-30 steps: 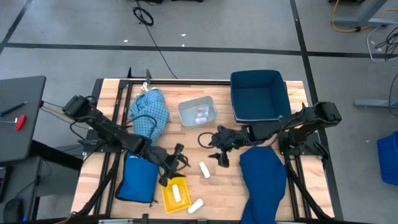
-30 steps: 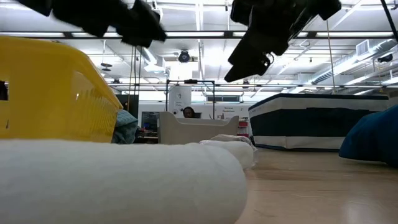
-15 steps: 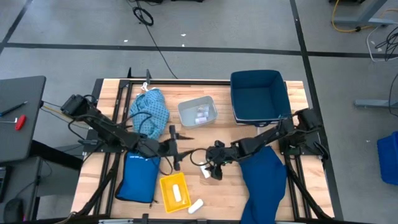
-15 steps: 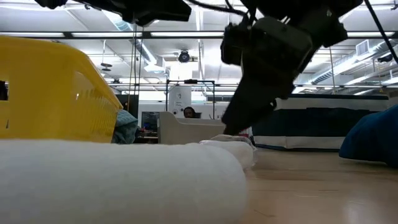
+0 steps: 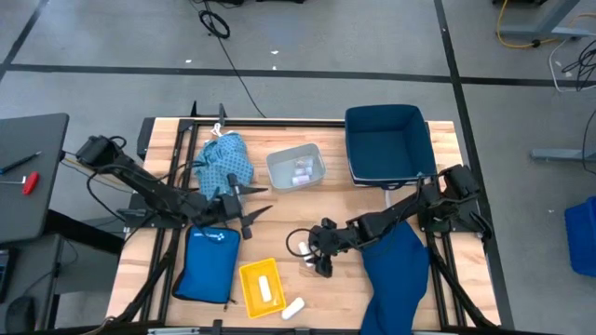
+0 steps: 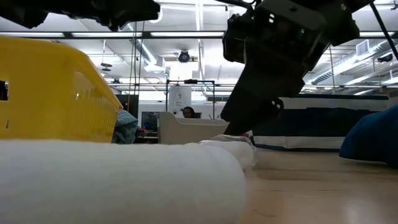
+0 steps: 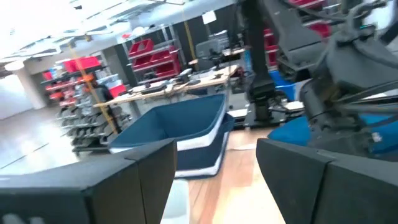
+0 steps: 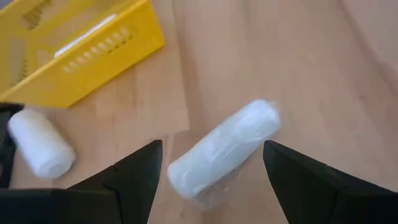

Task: Pick & place medical supplies in basket/bin
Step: Put the top rolled gauze into the yellow bin

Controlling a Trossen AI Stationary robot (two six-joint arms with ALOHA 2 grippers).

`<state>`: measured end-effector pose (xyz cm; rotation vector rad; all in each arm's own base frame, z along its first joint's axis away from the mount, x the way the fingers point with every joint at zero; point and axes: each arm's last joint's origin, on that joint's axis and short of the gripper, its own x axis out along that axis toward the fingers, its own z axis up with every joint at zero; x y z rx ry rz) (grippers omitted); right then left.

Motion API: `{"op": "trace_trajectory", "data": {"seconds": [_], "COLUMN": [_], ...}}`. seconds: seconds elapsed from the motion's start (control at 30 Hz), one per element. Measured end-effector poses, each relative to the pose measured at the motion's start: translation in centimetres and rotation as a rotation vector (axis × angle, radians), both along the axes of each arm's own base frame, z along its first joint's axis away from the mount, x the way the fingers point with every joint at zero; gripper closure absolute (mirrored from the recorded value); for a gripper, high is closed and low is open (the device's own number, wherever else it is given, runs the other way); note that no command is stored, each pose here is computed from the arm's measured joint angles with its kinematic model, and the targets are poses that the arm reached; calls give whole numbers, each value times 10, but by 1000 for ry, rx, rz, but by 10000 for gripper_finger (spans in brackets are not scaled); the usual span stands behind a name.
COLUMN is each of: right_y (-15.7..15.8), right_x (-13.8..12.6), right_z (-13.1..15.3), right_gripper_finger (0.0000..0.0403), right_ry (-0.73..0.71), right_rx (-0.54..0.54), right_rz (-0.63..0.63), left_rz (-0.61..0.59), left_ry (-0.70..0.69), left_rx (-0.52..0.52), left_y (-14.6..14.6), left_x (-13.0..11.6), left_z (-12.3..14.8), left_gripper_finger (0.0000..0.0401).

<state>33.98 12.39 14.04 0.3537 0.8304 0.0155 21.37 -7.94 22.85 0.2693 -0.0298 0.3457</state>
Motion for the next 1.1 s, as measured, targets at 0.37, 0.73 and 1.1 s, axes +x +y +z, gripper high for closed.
{"op": "trace_trajectory", "data": {"seconds": [0.37,0.73,1.1], "right_y": [3,18,23], "right_x": [7,35,39], "right_z": [-12,-25,-10], "right_gripper_finger": [114,124,339], "right_ry": [-24,92,158], "right_rx": [-25,-160,-282], "right_rz": [-65,-5,14], "left_rz": [45,60,60], "left_ry": [-14,-1,12], "left_rx": [-15,16,23], "left_y": [9,9,9], "left_x": [-16,-16,-16], "left_z": [-5,-5,-6], "left_gripper_finger": [174,174,174]}}
